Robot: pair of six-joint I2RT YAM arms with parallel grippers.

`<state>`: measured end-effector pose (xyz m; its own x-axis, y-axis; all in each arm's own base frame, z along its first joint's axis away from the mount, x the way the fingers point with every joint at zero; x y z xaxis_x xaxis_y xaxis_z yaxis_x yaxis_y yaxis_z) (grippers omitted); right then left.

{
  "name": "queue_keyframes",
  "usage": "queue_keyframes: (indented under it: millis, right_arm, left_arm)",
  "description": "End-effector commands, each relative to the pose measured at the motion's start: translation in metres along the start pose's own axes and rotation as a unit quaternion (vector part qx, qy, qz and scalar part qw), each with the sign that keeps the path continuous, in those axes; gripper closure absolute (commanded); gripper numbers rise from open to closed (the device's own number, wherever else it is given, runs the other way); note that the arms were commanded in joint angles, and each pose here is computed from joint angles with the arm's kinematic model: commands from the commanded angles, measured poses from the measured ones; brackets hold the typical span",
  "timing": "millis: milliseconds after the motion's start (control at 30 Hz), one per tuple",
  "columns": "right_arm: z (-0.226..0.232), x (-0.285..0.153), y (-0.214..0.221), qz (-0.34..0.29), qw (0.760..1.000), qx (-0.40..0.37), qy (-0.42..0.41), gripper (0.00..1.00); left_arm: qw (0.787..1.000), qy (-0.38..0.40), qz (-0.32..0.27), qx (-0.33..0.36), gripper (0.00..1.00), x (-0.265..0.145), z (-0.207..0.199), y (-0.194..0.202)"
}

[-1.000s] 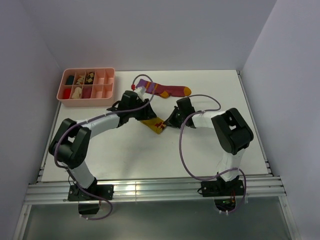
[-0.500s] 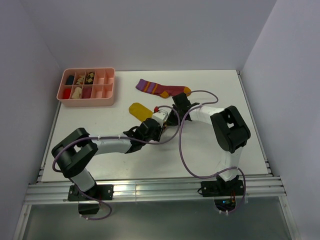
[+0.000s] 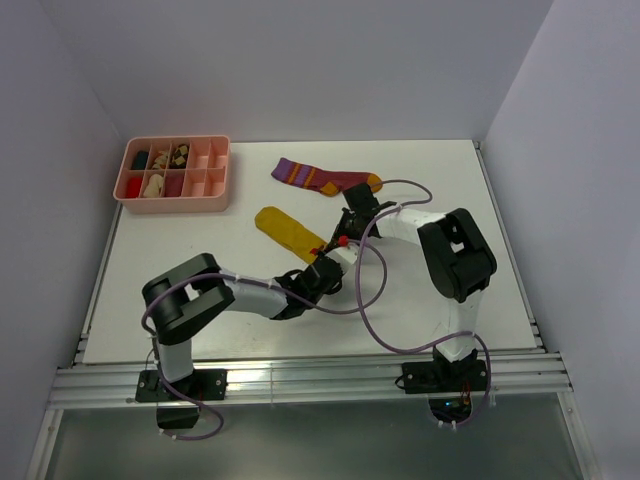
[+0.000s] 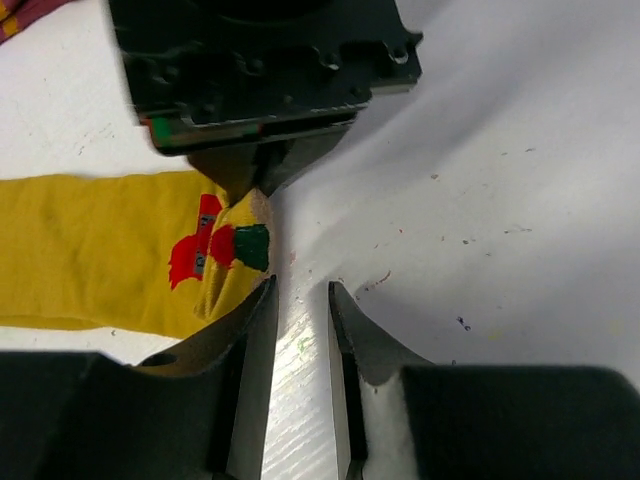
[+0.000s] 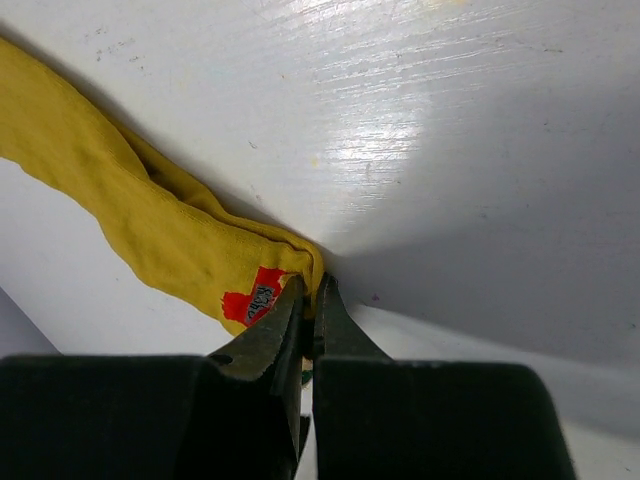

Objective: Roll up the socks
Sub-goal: Roll the sock at the center of the board.

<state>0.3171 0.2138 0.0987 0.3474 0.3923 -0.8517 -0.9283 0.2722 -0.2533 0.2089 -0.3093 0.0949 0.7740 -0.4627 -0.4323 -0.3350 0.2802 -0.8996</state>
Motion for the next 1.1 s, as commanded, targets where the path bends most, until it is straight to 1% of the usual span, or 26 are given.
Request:
queue_keyframes:
  millis: [0,100,200,333,567,767,933,1067]
  right_arm:
    - [-0.024,0.014,0.02,0.061,0.996,0.004,0.059,1.0]
    - [-0.027,0.015,0.02,0.066,0.996,0.009,0.056,1.0]
    - [-0.028,0.014,0.022,0.071,0.996,0.011,0.052,1.0]
    - [-0.033,0.017,0.025,0.082,0.995,0.017,0.05,1.0]
    - [-0.036,0.019,0.029,0.098,0.994,0.021,0.047,1.0]
    - [-0.037,0.021,0.029,0.106,0.993,0.025,0.047,1.0]
    - [-0.037,0.021,0.029,0.105,0.993,0.024,0.045,1.0]
    - [-0.038,0.022,0.029,0.108,0.993,0.028,0.042,1.0]
  left_arm:
    - [0.998,-0.039,-0.015,0.047,0.69,0.012,-0.008,-0.007]
    - [0.995,-0.076,-0.016,0.061,0.68,0.017,-0.009,-0.012]
    - [0.993,-0.092,-0.009,0.079,0.65,0.019,-0.01,-0.012]
    - [0.989,-0.114,0.01,0.095,0.61,0.025,-0.012,-0.012]
    - [0.977,-0.153,0.064,0.131,0.55,0.034,-0.012,-0.001]
    - [0.972,-0.171,0.088,0.138,0.52,0.038,-0.011,0.007]
    - [0.959,-0.204,0.116,0.156,0.5,0.041,-0.008,0.018]
    - [0.957,-0.219,0.11,0.154,0.48,0.039,-0.006,0.016]
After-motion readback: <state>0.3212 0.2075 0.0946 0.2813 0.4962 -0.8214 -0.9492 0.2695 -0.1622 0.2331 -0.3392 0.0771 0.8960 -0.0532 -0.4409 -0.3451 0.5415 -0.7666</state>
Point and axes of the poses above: each gripper's point midway between its finger pads, its own x axis out along the fingers, its own z axis along the line the jaws close on, y = z × x, the point moved 10 cm from there along -x, back along the fingers, and after that the axes turned 10 degrees about -x, right-handed, at the moved point
